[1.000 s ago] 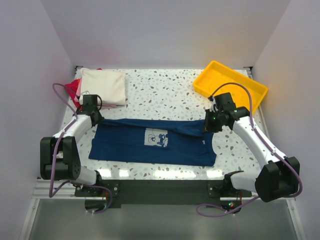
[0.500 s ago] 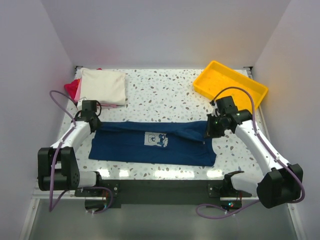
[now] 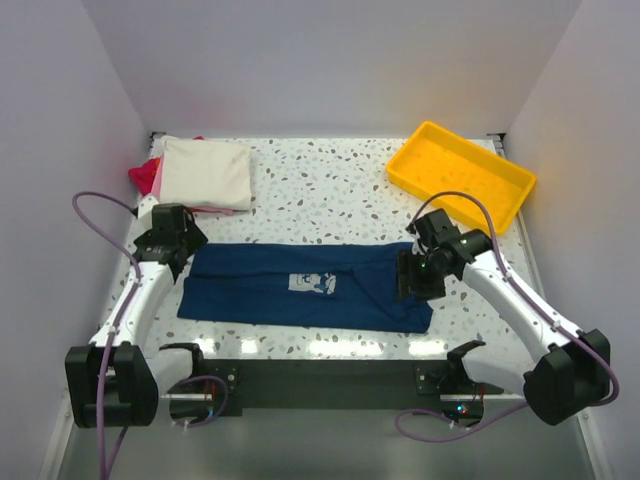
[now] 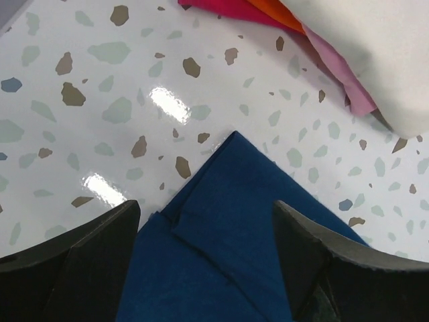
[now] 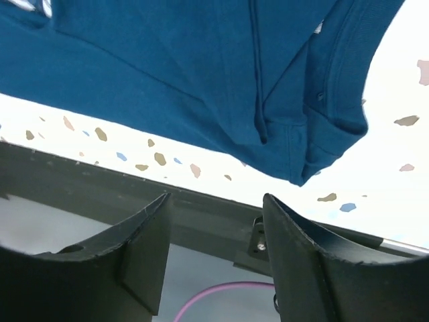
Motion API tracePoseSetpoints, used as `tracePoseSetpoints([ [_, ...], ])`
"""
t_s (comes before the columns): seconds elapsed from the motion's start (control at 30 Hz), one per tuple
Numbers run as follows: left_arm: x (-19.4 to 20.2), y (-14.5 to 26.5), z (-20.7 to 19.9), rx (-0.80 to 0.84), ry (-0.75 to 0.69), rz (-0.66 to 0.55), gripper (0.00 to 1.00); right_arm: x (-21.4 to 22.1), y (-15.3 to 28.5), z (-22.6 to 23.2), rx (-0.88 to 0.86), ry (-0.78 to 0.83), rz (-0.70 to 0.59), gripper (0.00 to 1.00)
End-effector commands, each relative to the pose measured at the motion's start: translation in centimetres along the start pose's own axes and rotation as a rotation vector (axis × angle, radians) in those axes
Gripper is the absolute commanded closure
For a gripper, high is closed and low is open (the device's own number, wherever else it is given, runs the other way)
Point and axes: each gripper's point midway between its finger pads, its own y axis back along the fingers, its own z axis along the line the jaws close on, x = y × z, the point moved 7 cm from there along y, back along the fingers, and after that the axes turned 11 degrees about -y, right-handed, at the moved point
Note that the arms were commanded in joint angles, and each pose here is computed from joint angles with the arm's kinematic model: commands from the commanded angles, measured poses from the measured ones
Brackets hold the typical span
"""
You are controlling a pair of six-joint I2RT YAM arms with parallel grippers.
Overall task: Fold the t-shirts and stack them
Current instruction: Fold the tshirt
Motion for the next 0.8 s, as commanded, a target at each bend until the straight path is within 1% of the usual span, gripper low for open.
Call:
tracePoseSetpoints([
  [0.0, -0.5, -0.8, -1.2, 0.031, 0.004, 0.001, 0.16, -2.5, 0.2, 1.1, 0.001, 0.002, -0.099, 0.40],
  [0.03, -0.3, -1.0, -1.6, 0.039, -0.007, 0.015, 0.16, -3.3, -0.4, 1.5, 0.001, 0.001, -0.099, 0.41],
  [0.1, 0.6, -1.9, -1.7, 0.024, -0.010, 0.061, 0.16, -5.0, -1.5, 2.6, -0.046, 0.003, -0.142, 0.43],
  [0.13, 1.3, -2.4, -1.7, 0.016, -0.013, 0.087, 0.17, -6.0, -2.7, 3.1, -0.058, -0.003, -0.158, 0.44],
  [0.2, 1.9, -2.7, -1.7, 0.020, -0.016, 0.113, 0.19, -7.1, -3.8, 3.7, -0.077, 0.004, -0.170, 0.45],
  [0.37, 3.9, -3.2, -1.2, 0.032, 0.000, 0.169, 0.21, -9.7, -7.5, 4.8, -0.100, 0.021, -0.161, 0.47],
  [0.47, 4.6, -3.4, -1.1, 0.035, 0.010, 0.190, 0.23, -10.8, -8.9, 4.9, -0.108, 0.019, -0.152, 0.48],
  [0.77, 5.5, -3.7, -0.8, 0.028, 0.009, 0.215, 0.28, -13.0, -10.4, 3.4, -0.077, 0.000, -0.176, 0.50],
])
